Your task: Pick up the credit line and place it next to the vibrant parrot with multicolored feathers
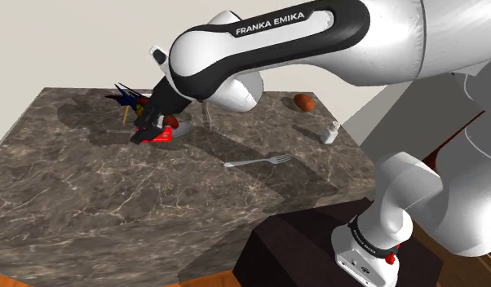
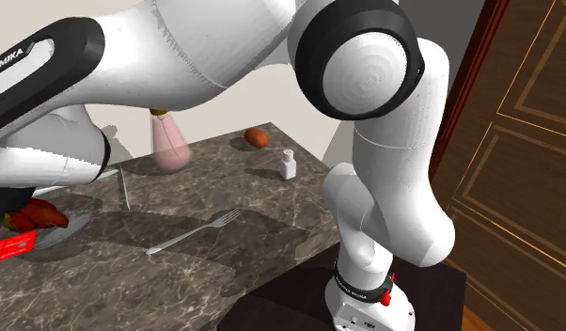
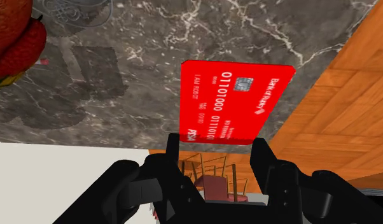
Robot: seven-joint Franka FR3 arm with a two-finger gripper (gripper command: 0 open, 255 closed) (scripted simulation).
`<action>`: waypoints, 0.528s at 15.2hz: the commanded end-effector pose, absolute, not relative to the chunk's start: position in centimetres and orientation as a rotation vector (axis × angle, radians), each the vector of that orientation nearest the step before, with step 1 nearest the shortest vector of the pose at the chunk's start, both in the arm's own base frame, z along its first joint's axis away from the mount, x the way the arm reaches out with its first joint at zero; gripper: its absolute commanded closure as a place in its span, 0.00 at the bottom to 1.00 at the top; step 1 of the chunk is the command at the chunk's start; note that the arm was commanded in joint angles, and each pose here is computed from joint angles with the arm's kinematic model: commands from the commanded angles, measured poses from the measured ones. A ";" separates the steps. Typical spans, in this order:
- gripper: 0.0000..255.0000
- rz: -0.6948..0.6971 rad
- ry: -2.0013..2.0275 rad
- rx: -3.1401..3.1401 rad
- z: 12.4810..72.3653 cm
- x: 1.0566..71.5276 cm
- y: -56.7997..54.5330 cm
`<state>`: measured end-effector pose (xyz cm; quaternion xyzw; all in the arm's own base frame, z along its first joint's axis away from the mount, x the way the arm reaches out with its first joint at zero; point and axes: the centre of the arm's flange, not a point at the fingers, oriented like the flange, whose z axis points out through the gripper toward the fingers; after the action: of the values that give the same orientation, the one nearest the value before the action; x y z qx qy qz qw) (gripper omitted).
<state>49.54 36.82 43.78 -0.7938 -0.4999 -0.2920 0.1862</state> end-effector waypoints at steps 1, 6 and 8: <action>1.00 -0.823 -1.407 -2.236 42.7 49.5 36.8; 1.00 -0.823 -1.407 -2.236 40.1 49.5 36.8; 1.00 -0.823 -1.407 -2.236 39.0 49.5 36.8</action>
<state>49.43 36.77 39.56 -0.7938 -0.4999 -0.2920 0.1862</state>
